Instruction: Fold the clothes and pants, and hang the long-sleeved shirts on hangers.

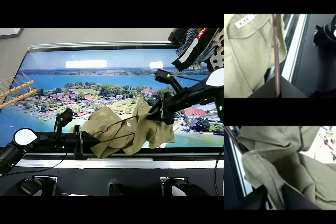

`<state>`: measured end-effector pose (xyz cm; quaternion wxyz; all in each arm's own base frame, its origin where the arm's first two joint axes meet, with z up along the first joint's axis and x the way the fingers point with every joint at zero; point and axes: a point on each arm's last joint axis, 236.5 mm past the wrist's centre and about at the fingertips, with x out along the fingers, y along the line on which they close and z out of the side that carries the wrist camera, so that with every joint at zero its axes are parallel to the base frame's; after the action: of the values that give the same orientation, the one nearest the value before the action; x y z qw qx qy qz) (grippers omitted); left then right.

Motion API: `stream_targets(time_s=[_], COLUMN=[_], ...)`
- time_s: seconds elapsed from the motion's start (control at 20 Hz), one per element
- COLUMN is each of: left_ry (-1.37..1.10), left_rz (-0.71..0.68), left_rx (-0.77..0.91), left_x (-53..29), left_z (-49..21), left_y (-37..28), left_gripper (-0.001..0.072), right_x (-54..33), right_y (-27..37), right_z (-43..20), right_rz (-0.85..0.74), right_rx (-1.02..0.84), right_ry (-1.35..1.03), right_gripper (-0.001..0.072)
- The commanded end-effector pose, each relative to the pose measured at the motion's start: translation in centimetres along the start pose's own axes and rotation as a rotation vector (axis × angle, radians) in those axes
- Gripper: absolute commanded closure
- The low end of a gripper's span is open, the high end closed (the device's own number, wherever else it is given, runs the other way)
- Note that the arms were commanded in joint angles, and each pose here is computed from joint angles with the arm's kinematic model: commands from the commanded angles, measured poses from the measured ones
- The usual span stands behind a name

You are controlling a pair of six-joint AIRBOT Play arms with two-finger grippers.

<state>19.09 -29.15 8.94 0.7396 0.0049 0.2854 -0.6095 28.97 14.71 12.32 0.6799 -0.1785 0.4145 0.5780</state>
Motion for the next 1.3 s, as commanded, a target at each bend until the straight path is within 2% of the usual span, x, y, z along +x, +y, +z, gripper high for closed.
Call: stream_targets(time_s=[0.0,0.05,0.2,0.25,0.35,0.4,0.5,0.55,0.7,0.75,0.8,0.9,0.95,1.25], left_ry=[0.001,0.001,0.0,0.0,0.0,-0.002,-0.023,-0.034,-0.075,-0.1,-0.133,-0.2,-0.188,0.159], left_rz=[0.0,0.0,0.0,0.0,0.001,0.006,0.049,0.082,0.18,0.207,0.24,0.324,0.358,0.51], left_rx=[0.0,0.0,-0.004,-0.003,-0.009,-0.04,-0.143,-0.189,-0.342,-0.41,-0.494,-0.703,-0.735,-0.631], left_x=[0.0,0.0,0.0,0.0,0.0,0.0,-0.3,-0.5,-1.7,-2.5,-3.5,-6.5,-7.7,-9.0], left_z=[0.0,0.0,0.0,0.0,0.0,0.0,0.4,0.5,0.7,0.9,1.1,0.7,-0.2,-7.1], left_y=[0.0,0.0,0.0,0.0,0.0,0.2,1.4,2.3,5.4,6.4,7.7,10.6,11.3,9.0], left_gripper=[0.0689,0.0688,0.0685,0.0662,0.0533,0.0437,0.0199,0.0156,0.0153,0.0139,0.0092,0.0092,0.0093,0.0093], right_x=[0.3,0.2,0.0,-0.2,-0.8,-1.1,-2.0,-2.4,-3.4,-3.7,-3.8,-4.1,-4.1,-4.5], right_y=[0.8,1.3,2.1,2.2,2.6,2.8,2.9,3.0,3.6,3.6,3.6,3.8,3.8,1.9], right_z=[-0.1,-0.3,-0.5,-0.4,0.0,0.1,0.1,-0.1,-0.3,-0.3,-0.2,0.0,0.0,1.1], right_rz=[0.058,0.079,0.1,0.09,0.062,0.042,-0.022,-0.047,-0.1,-0.118,-0.131,-0.144,-0.145,-0.232], right_rx=[-0.026,-0.042,-0.049,-0.055,-0.073,-0.083,-0.107,-0.115,-0.136,-0.141,-0.146,-0.15,-0.147,-0.029], right_ry=[0.001,0.006,0.016,0.013,0.006,0.006,0.017,0.03,0.05,0.052,0.049,0.044,0.043,-0.012], right_gripper=[0.0603,0.0686,0.0687,0.0688,0.0689,0.069,0.069,0.069,0.069,0.069,0.069,0.069,0.069,0.069])
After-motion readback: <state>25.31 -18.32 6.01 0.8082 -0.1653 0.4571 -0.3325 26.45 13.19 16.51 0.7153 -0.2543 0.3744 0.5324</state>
